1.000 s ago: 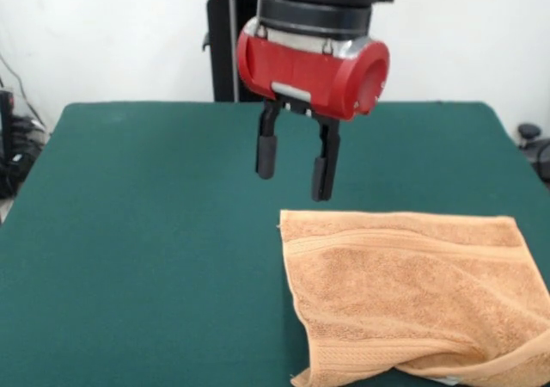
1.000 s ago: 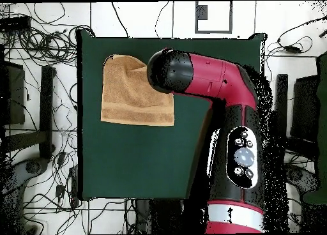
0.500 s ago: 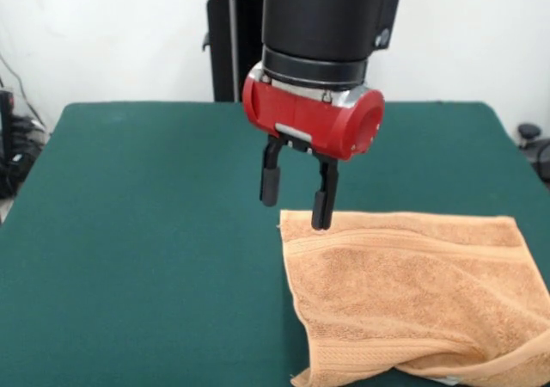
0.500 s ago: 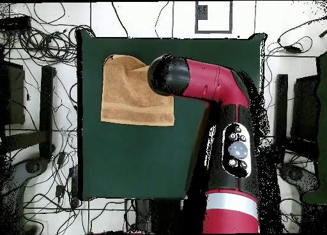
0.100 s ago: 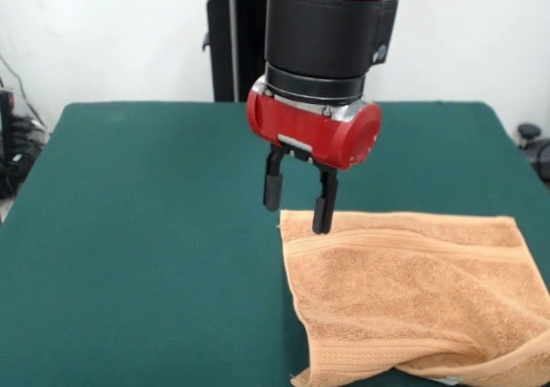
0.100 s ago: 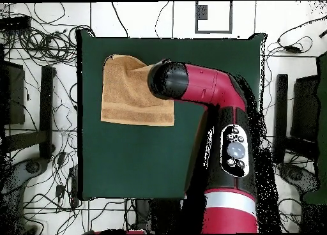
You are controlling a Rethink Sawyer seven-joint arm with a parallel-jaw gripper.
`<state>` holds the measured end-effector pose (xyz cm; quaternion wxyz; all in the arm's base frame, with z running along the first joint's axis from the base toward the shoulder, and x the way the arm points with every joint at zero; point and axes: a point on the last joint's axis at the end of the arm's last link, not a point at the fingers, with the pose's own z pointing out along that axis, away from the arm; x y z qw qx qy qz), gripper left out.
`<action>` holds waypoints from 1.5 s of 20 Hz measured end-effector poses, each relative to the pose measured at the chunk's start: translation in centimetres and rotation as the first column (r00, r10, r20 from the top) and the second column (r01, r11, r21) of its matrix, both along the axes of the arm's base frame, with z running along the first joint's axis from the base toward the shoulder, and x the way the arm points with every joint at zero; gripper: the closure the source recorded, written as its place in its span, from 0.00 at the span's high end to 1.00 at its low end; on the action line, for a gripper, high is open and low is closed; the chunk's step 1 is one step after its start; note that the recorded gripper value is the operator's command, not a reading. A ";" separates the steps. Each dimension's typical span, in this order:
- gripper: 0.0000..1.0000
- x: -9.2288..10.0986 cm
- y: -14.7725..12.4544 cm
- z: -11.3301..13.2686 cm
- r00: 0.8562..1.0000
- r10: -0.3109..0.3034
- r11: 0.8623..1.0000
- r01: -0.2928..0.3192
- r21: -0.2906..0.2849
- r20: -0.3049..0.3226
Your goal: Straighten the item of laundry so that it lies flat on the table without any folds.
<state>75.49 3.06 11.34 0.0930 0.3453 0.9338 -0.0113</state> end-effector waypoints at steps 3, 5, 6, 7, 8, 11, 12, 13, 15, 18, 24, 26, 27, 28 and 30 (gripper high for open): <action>1.00 -0.5 0.1 -0.5 1.000 -0.001 1.000 0.001 0.002 -0.013; 1.00 -0.6 0.1 -0.6 1.000 -0.001 1.000 0.001 0.003 -0.016; 1.00 -0.6 0.1 -0.6 1.000 -0.001 1.000 0.001 0.003 -0.016; 1.00 -0.6 0.1 -0.7 1.000 -0.001 1.000 0.001 0.003 -0.017; 1.00 -0.6 0.1 -0.7 1.000 -0.001 1.000 0.001 0.003 -0.018; 1.00 -0.6 0.1 -0.8 1.000 -0.001 1.000 0.001 0.004 -0.019; 1.00 -0.7 0.1 -0.9 1.000 -0.001 1.000 0.001 0.004 -0.020; 1.00 -0.7 0.0 -0.9 1.000 -0.002 1.000 0.002 0.004 -0.020; 1.00 -0.7 0.0 -1.0 1.000 -0.003 1.000 0.003 0.005 -0.021; 1.00 -0.7 -0.1 -1.1 1.000 -0.004 1.000 0.005 0.005 -0.023; 1.00 -1.0 -0.5 -2.1 0.999 -0.010 1.000 0.010 0.008 -0.038; 1.00 -1.3 -0.5 -2.7 0.999 -0.011 1.000 0.012 0.010 -0.049; 1.00 -1.4 -0.6 -3.1 0.998 -0.012 1.000 0.012 0.011 -0.054; 1.00 -1.6 -0.6 -3.4 0.998 -0.012 1.000 0.013 0.012 -0.059; 1.00 -2.2 -0.5 -4.8 0.997 -0.012 1.000 0.014 0.021 -0.082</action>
